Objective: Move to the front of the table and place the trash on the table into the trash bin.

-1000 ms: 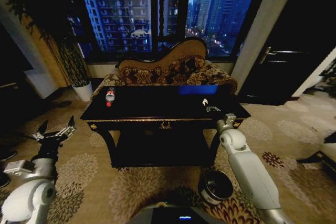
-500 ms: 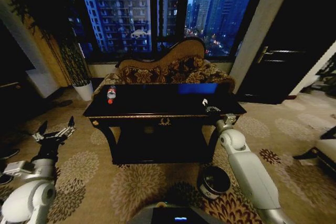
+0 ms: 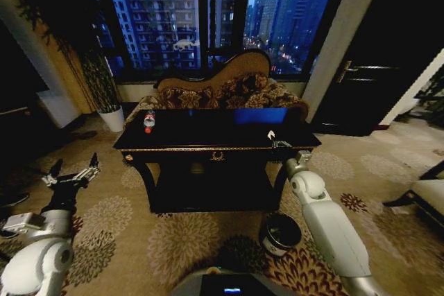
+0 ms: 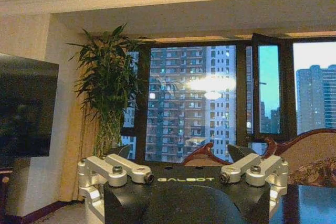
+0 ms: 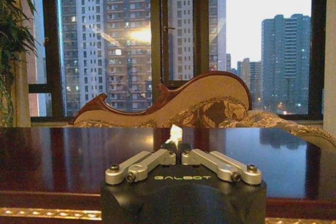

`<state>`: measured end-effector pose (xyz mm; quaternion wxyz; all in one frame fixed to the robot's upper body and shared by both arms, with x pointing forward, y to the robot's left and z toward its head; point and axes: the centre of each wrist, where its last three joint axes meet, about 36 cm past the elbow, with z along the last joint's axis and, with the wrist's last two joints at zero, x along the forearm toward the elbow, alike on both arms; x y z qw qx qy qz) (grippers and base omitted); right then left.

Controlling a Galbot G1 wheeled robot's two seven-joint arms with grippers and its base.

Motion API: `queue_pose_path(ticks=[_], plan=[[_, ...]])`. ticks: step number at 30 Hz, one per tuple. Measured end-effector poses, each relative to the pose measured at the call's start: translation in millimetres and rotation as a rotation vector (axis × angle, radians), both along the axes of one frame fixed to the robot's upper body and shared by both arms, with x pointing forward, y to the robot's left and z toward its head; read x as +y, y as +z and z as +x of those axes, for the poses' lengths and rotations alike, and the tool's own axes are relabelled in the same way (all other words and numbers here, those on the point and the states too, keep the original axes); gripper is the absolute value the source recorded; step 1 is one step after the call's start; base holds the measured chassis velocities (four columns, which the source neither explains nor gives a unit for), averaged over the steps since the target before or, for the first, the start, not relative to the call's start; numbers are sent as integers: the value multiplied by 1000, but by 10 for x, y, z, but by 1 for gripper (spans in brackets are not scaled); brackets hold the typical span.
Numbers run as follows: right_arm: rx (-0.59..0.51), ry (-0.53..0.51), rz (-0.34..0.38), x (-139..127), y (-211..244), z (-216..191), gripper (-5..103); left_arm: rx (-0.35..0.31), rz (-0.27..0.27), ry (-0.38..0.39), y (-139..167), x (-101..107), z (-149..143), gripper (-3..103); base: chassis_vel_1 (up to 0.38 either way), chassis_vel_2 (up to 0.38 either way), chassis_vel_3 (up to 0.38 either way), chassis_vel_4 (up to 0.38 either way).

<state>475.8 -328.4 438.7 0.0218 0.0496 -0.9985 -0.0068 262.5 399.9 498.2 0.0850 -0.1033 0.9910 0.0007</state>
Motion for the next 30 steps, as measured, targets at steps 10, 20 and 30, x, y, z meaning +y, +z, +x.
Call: queue_pose_path(ticks=[10,20,30], plan=[[0,-2,3,-3,-13,-7,1,0,-1,1,-2,-2,-1,100,74,-66,-74,72],[3,-8,4,-10,-60,-33,1,3,-5,0,-15,-20,4,100,101,-98,-108,97],[135,-64,-14,-58,-602,-292,1,9,-15,10,-58,-19,-22,100,30,-32,-31,15]])
